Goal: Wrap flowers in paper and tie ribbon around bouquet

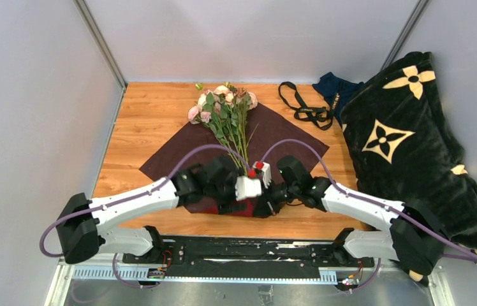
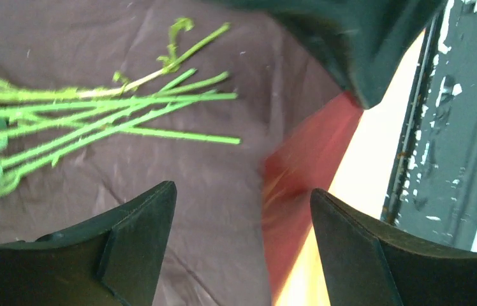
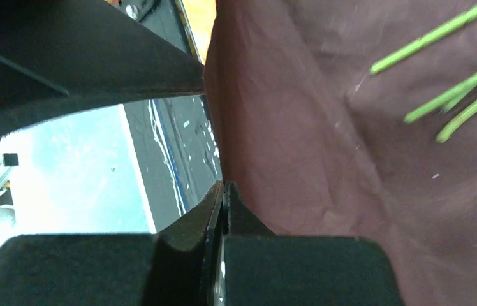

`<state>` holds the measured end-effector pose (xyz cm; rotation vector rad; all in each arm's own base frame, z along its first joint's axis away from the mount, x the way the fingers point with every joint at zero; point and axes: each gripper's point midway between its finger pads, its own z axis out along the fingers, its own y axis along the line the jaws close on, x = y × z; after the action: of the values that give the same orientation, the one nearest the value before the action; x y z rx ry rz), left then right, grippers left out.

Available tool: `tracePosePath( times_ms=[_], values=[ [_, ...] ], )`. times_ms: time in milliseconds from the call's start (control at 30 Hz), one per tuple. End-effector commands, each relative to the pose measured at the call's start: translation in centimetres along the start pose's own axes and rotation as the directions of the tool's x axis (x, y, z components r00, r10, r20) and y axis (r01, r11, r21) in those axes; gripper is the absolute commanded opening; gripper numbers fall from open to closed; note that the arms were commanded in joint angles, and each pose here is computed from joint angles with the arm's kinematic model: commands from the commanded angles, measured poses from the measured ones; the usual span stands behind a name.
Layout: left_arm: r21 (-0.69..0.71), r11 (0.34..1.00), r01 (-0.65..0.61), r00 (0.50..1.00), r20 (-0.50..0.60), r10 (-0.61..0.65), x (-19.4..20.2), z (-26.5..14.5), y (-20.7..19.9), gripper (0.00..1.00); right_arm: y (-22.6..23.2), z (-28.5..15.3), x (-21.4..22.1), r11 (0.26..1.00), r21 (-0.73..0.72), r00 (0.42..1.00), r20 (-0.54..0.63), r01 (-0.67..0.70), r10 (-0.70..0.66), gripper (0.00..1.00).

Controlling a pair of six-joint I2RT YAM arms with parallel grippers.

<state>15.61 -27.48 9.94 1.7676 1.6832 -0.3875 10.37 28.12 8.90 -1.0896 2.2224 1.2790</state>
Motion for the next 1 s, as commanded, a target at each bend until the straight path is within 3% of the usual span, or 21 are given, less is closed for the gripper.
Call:
tracePosePath(
  times_ms=[0, 100, 233, 333, 400, 467, 567, 633, 700, 867, 967],
  values=[
    [0.175, 0.929, 0.327, 0.945, -0.088, -0.316, 0.7, -5.0, -1.7, 0.82, -0.3, -0.8, -2.0, 0.997, 0.034, 0.997, -0.022, 0.071, -0.070, 0.00],
    [0.149, 0.906, 0.396, 0.918, -0.037, -0.395, -0.4, -7.9, 0.0, 0.79, -1.0, -0.6, -3.8, 0.993, 0.066, 0.995, -0.037, 0.097, -0.095, 0.00],
    [0.173, 0.887, 0.429, 0.901, -0.007, -0.434, -0.4, -8.7, 0.2, 0.87, -2.1, -0.1, -6.3, 0.985, 0.097, 0.989, -0.056, 0.144, -0.139, 0.00],
    [0.094, 0.882, 0.462, 0.884, 0.032, -0.466, 1.7, -8.2, 1.5, 0.93, -3.4, 0.5, -7.7, 0.982, 0.122, 0.989, -0.065, 0.141, -0.134, 0.00],
    [0.053, 0.905, 0.423, 0.904, 0.047, -0.425, 2.1, -9.3, 2.7, 0.98, -4.1, 1.1, -8.5, 0.979, 0.127, 0.986, -0.068, 0.162, -0.154, 0.00],
    [0.001, 0.937, 0.350, 0.937, -0.014, -0.349, 2.8, -10.6, 4.2, 1.00, -4.5, 1.5, -9.4, 0.976, 0.131, 0.984, -0.063, 0.174, -0.167, 0.00],
    [0.069, 0.882, 0.466, 0.880, -0.144, -0.453, 4.4, -11.8, 5.6, 0.98, -5.1, 1.7, -10.5, 0.971, 0.157, 0.983, -0.062, 0.182, -0.175, 0.00],
    [0.166, 0.803, 0.572, 0.819, -0.182, -0.545, 5.1, -10.9, 5.9, 0.90, -6.0, 1.8, -10.5, 0.966, 0.184, 0.983, -0.066, 0.179, -0.170, 0.00],
    [0.280, 0.780, 0.561, 0.828, -0.172, -0.534, 5.6, -9.2, 4.7, 0.87, -6.9, 1.9, -10.4, 0.964, 0.206, 0.986, -0.058, 0.167, -0.158, 0.00],
    [0.305, 0.791, 0.531, 0.827, 0.016, -0.561, 4.8, -5.5, 5.5, 0.90, -8.6, 2.0, -12.0, 0.967, 0.219, 0.992, -0.018, 0.126, -0.125, 0.00],
    [0.266, 0.797, 0.542, 0.815, 0.065, -0.576, 4.9, -4.0, 6.8, 0.92, -9.3, 1.8, -13.1, 0.965, 0.235, 0.992, -0.005, 0.121, -0.123, 0.00]
  ],
)
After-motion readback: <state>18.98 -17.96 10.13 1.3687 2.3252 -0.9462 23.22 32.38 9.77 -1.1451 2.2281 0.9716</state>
